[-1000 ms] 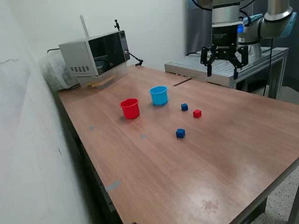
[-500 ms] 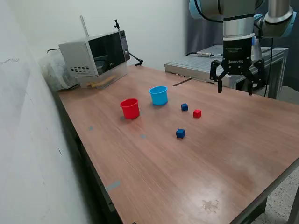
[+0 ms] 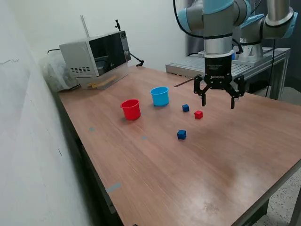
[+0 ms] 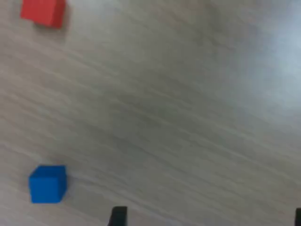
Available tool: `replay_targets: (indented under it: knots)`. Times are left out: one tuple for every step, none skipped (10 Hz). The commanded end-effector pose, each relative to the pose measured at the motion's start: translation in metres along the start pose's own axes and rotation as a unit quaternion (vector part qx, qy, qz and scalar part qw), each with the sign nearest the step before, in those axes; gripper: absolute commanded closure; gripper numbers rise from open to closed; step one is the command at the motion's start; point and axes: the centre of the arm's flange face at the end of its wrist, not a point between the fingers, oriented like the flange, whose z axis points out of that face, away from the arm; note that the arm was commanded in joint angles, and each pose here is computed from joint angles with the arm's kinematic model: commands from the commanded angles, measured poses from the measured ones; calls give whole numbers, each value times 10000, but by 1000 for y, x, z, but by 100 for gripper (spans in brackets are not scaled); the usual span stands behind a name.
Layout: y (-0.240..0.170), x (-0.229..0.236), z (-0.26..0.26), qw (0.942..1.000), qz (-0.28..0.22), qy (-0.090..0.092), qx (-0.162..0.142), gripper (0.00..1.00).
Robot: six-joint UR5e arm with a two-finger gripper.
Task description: Place red objects in the red bin, and blue objects in the blue bin.
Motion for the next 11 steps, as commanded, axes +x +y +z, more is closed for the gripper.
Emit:
replay_targets:
  knots:
    - [21, -39, 20, 9996, -276, 44, -29, 0]
    - [25, -45, 29, 9997, -253, 64, -4, 0]
    - [30, -43, 38, 9996, -267, 77, 10, 0]
    - [32, -37, 54, 9994, -310, 100, 84, 0]
    - [32, -26, 63, 9991, -384, 118, 138, 0]
    - [31, -24, 65, 9990, -384, 146, 155, 0]
    - [32, -23, 65, 9989, -390, 233, 126, 0]
    - [32, -22, 65, 9989, -390, 249, 122, 0]
    - [33, -25, 68, 9989, -374, 250, 129, 0]
    - [35, -35, 67, 9992, -315, 238, 98, 0]
    - [37, -51, 64, 9994, -278, 216, 65, 0]
